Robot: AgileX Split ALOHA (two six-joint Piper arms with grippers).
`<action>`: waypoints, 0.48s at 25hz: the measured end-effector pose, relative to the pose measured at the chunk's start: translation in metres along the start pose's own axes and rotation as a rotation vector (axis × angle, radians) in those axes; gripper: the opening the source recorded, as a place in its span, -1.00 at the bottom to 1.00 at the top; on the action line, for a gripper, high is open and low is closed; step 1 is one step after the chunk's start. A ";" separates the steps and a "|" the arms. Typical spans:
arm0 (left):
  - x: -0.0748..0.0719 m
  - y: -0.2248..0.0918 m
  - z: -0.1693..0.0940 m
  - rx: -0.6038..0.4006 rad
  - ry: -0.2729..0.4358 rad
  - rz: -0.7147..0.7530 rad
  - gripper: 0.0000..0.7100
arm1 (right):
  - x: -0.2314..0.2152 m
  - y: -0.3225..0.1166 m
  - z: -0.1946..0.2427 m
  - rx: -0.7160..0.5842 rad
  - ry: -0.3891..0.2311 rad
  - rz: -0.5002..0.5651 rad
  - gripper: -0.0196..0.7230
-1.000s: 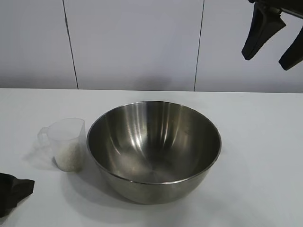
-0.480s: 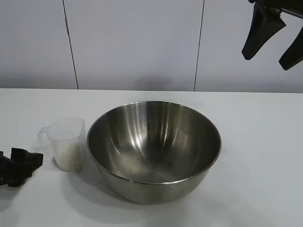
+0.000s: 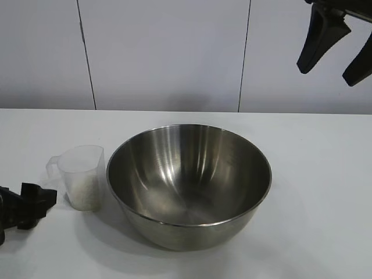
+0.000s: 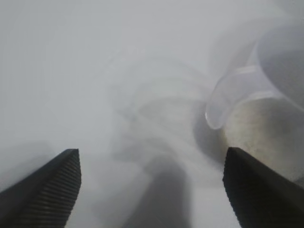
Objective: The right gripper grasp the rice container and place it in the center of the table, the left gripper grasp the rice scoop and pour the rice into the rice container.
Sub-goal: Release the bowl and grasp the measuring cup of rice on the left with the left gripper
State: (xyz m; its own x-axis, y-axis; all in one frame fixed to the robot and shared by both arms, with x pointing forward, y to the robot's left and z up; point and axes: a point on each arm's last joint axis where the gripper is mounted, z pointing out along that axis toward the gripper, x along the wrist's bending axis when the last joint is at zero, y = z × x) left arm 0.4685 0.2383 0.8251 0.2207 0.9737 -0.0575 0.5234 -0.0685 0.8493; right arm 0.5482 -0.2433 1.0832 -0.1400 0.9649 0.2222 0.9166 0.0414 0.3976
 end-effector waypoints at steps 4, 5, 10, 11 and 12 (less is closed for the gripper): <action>0.000 0.005 0.007 -0.024 0.000 -0.001 0.67 | 0.000 0.000 0.000 0.000 0.000 0.000 0.35; 0.000 0.007 0.009 -0.034 -0.001 -0.001 0.67 | 0.000 0.000 0.000 0.000 0.000 0.000 0.35; -0.001 0.018 0.020 -0.081 -0.003 -0.002 0.67 | 0.000 0.000 0.000 -0.001 0.000 0.000 0.35; -0.001 0.019 0.021 -0.088 -0.004 -0.002 0.67 | 0.000 0.000 0.000 -0.001 0.000 0.000 0.35; -0.002 0.020 0.022 -0.092 -0.004 -0.003 0.67 | 0.000 0.000 0.000 -0.001 0.000 0.000 0.35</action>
State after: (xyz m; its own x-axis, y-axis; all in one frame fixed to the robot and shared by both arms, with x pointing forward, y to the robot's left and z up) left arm 0.4972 0.2305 0.8308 0.2231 0.9728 -0.0617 0.4461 -0.0456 0.8938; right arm 0.5483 -0.2433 1.0832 -0.1400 0.9649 0.2222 0.9163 0.0412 0.3985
